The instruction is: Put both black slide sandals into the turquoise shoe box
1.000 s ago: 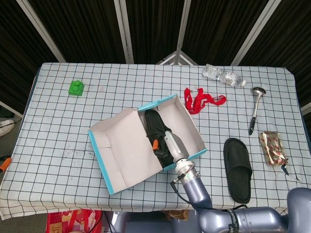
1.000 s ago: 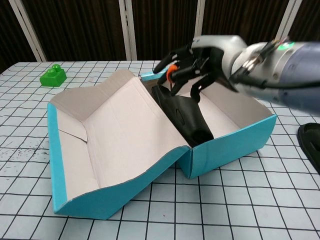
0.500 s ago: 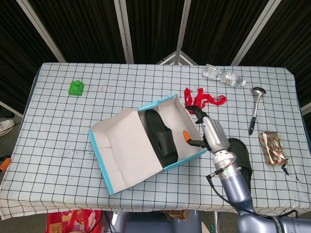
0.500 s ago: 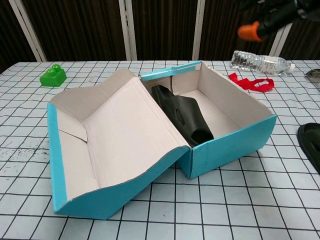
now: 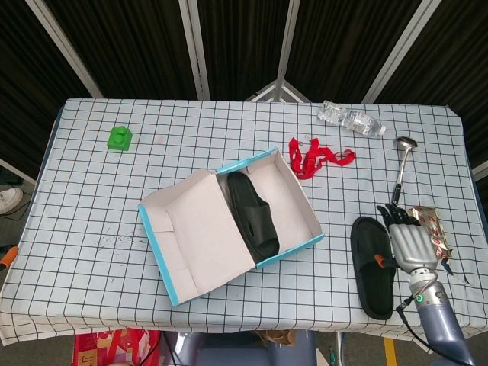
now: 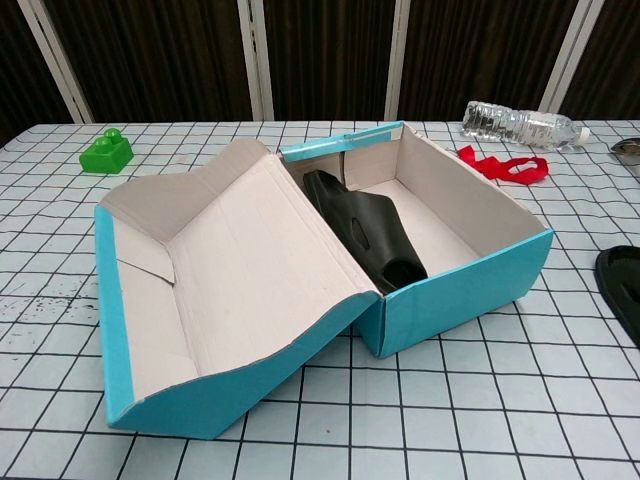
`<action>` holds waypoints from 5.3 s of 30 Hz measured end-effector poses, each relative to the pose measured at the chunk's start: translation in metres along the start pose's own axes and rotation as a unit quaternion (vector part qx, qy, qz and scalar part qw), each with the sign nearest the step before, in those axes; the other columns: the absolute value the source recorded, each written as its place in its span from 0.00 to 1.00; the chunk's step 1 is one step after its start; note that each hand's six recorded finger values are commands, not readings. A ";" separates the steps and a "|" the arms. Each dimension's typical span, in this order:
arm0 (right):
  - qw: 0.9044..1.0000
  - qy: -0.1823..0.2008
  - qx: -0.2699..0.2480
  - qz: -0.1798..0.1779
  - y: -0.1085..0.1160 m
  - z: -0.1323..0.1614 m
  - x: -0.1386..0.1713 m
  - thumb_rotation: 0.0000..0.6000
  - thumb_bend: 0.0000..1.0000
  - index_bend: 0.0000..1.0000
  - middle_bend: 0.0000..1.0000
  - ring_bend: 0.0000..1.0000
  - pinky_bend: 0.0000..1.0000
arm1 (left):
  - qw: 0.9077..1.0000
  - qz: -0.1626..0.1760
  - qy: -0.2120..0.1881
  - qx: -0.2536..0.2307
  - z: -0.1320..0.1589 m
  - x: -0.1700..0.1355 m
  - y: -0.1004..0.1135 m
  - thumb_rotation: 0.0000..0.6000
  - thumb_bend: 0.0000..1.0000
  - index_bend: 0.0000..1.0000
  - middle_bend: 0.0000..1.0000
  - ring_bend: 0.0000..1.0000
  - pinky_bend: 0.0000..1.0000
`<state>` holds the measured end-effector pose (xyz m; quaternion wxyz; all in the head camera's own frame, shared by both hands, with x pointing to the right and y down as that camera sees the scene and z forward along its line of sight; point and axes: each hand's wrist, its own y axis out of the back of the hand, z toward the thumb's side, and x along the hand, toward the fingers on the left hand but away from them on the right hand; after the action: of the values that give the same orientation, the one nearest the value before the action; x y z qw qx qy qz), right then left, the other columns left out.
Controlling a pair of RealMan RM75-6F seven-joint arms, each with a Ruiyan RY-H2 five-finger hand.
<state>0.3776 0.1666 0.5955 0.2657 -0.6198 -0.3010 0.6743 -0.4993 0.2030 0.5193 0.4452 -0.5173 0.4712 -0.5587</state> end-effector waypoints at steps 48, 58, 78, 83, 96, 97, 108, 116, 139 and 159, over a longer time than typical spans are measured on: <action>0.958 -0.044 0.037 0.282 -0.030 -0.014 -0.088 1.00 0.23 0.03 0.04 0.07 0.12 | 0.998 -0.020 0.025 0.062 0.001 0.012 -0.027 1.00 0.27 0.06 0.00 0.00 0.01; 0.960 -0.039 0.019 0.276 -0.032 -0.012 -0.094 1.00 0.49 0.27 0.31 0.32 0.19 | 0.997 -0.022 0.026 0.063 0.001 0.012 -0.028 1.00 0.27 0.06 0.00 0.00 0.01; 0.967 -0.022 0.008 0.255 0.005 -0.010 -0.077 1.00 0.73 0.40 0.48 0.47 0.25 | 0.998 -0.021 0.025 0.052 0.000 0.011 -0.024 1.00 0.27 0.06 0.00 0.00 0.01; 0.970 -0.014 -0.004 0.241 0.030 -0.001 -0.071 1.00 0.72 0.40 0.48 0.47 0.25 | 0.998 -0.018 0.025 0.047 -0.001 0.011 -0.022 1.00 0.26 0.06 0.00 0.00 0.01; 0.978 0.074 -0.109 0.160 0.106 0.064 -0.062 1.00 0.72 0.41 0.48 0.47 0.25 | 0.999 -0.014 0.019 0.035 -0.001 0.009 -0.017 1.00 0.26 0.06 0.00 0.00 0.01; 0.977 0.086 -0.120 0.152 0.112 0.071 -0.061 1.00 0.73 0.42 0.48 0.47 0.25 | 0.999 -0.014 0.019 0.035 -0.001 0.009 -0.017 1.00 0.26 0.06 0.00 0.00 0.01; 0.956 0.243 -0.160 0.044 0.128 0.136 -0.060 1.00 0.72 0.44 0.48 0.43 0.24 | 1.000 -0.006 0.002 0.019 0.003 0.010 -0.014 1.00 0.27 0.07 0.00 0.00 0.01; 0.917 0.333 -0.215 -0.057 0.109 0.175 -0.085 1.00 0.72 0.44 0.48 0.43 0.24 | 1.000 -0.004 0.004 0.015 0.001 0.010 -0.015 1.00 0.27 0.06 0.00 0.00 0.01; 0.905 0.375 -0.187 -0.067 0.064 0.189 -0.127 1.00 0.73 0.44 0.48 0.42 0.24 | 0.999 -0.005 0.015 0.035 0.000 0.012 -0.020 1.00 0.27 0.07 0.00 0.00 0.01; 0.929 0.347 -0.125 -0.040 0.026 0.190 -0.148 1.00 0.72 0.44 0.48 0.42 0.34 | 0.999 -0.010 0.015 0.035 0.001 0.013 -0.022 1.00 0.27 0.07 0.00 0.00 0.01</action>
<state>0.2019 0.0268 0.6860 0.3005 -0.8305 -0.2968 0.3631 -0.4997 0.1939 0.5435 0.4501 -0.4976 0.4529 -0.5872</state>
